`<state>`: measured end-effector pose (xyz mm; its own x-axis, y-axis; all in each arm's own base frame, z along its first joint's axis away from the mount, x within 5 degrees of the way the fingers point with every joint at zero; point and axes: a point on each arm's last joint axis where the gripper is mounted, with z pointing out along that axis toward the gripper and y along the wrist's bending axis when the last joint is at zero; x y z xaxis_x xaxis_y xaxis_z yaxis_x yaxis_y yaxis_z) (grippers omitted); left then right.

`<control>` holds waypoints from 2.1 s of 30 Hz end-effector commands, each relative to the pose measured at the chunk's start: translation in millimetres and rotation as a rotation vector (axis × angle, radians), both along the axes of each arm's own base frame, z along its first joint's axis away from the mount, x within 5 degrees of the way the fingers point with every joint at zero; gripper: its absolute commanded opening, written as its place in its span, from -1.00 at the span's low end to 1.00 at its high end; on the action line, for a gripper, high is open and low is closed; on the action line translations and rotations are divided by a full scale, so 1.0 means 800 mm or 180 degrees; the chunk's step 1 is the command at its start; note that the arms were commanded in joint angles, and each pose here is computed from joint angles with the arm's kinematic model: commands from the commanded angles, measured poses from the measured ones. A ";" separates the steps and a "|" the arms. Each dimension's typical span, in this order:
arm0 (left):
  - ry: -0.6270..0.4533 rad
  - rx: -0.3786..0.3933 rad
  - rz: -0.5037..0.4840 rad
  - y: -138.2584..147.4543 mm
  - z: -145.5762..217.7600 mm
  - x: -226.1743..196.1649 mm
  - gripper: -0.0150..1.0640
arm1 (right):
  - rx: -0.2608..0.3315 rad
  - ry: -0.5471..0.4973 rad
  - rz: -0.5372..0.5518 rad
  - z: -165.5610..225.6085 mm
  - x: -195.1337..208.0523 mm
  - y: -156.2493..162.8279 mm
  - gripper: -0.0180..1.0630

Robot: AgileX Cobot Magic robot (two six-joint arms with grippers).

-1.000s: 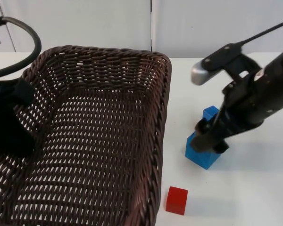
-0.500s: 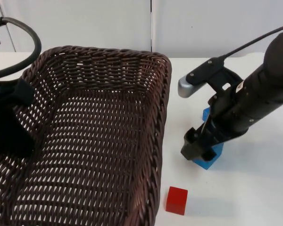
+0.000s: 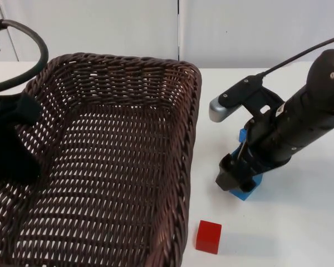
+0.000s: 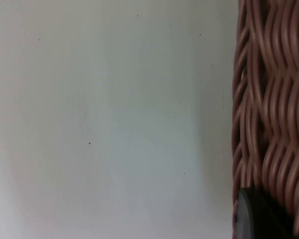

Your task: Pick up the basket with the left hand and place the largest block into the basket with the right hand.

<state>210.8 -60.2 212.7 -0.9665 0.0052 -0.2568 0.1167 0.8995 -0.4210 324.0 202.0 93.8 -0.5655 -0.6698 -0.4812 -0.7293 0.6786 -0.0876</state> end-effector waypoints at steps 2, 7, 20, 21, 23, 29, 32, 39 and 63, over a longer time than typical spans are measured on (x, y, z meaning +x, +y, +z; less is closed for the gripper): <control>-0.0054 -0.0046 0.0048 -0.001 0.004 0.000 -0.98 | 0.0043 -0.0006 -0.0060 0.001 0.001 0.002 0.39; -0.0054 -0.0046 0.0048 -0.001 0.004 0.000 -0.98 | 0.0043 -0.0006 -0.0061 0.001 0.001 0.002 -0.07; -0.0054 -0.0046 0.0048 -0.001 0.004 0.000 -0.98 | 0.0100 0.0064 0.0046 0.046 -0.010 0.000 -0.97; -0.0054 -0.0046 0.0048 -0.001 0.004 0.000 -0.98 | 0.0118 0.0054 0.0068 0.057 -0.012 -0.001 -0.97; -0.0054 -0.0046 0.0048 -0.001 0.004 0.000 -0.98 | 0.0145 0.0039 0.0086 0.069 -0.015 -0.001 -0.97; -0.0053 -0.0054 0.0053 -0.001 0.004 0.000 -0.98 | 0.0288 -0.0061 0.0181 0.133 -0.034 -0.009 -0.97; -0.0053 -0.0054 0.0053 -0.001 0.004 0.000 -0.98 | 0.0361 -0.0135 0.0247 0.171 -0.050 -0.016 -0.97; -0.0048 -0.0059 0.0053 -0.002 0.004 -0.001 -0.98 | 0.0539 -0.0364 0.0322 0.234 -0.081 -0.032 -0.97; -0.0047 -0.0072 0.0061 -0.002 0.005 -0.001 -0.98 | 0.0976 -0.1009 0.0367 0.330 -0.142 -0.066 -0.97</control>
